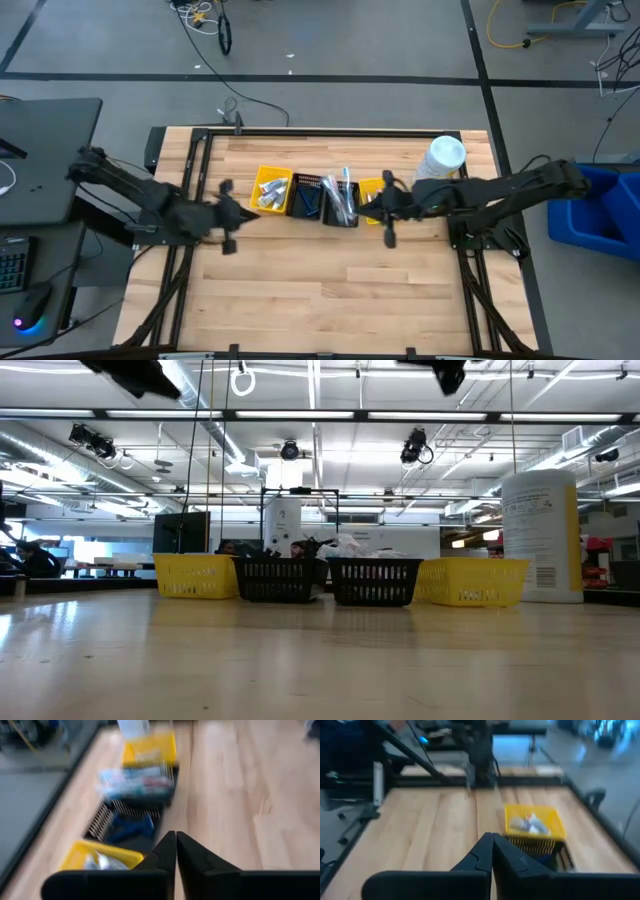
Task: Pick & Place Travel size toiletries
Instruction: Return to Home Position
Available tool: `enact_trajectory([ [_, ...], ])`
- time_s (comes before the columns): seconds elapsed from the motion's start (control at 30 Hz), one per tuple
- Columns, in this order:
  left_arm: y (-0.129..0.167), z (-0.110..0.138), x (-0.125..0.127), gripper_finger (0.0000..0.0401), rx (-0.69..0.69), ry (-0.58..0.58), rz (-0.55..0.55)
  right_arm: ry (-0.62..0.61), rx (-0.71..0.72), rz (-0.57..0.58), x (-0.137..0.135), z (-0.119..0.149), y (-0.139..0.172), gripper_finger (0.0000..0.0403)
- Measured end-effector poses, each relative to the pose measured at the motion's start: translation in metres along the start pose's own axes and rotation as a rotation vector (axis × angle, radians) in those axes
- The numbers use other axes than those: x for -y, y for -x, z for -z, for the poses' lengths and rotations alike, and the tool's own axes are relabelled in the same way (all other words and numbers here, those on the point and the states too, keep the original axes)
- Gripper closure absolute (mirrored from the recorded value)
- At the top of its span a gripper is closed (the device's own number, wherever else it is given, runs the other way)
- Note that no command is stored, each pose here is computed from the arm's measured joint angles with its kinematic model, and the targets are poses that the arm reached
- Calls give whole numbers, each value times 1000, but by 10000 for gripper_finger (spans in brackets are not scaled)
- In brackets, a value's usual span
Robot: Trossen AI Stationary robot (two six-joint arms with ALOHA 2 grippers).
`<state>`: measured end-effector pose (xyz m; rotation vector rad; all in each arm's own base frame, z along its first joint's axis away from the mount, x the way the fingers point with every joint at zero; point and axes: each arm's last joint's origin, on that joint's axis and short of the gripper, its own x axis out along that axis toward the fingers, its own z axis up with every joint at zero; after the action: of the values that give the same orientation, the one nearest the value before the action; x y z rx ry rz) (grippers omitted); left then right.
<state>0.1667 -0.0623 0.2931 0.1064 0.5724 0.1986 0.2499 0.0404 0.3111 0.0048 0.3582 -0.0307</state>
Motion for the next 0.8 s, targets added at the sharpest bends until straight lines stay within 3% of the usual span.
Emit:
enact_trajectory([
  [0.1,28,1,-17,394,108,12,18,75,44,-19,1,-7,24,395],
  [0.27,54,22,-39,383,277,5,50,138,77,-78,7,-2,53,400],
  [0.43,53,55,-47,390,471,26,65,199,154,-197,14,27,64,401],
  [0.6,46,84,-49,395,640,54,36,186,223,-160,27,58,76,401],
  [0.8,33,109,-47,380,672,66,18,144,265,-170,35,94,91,401],
])
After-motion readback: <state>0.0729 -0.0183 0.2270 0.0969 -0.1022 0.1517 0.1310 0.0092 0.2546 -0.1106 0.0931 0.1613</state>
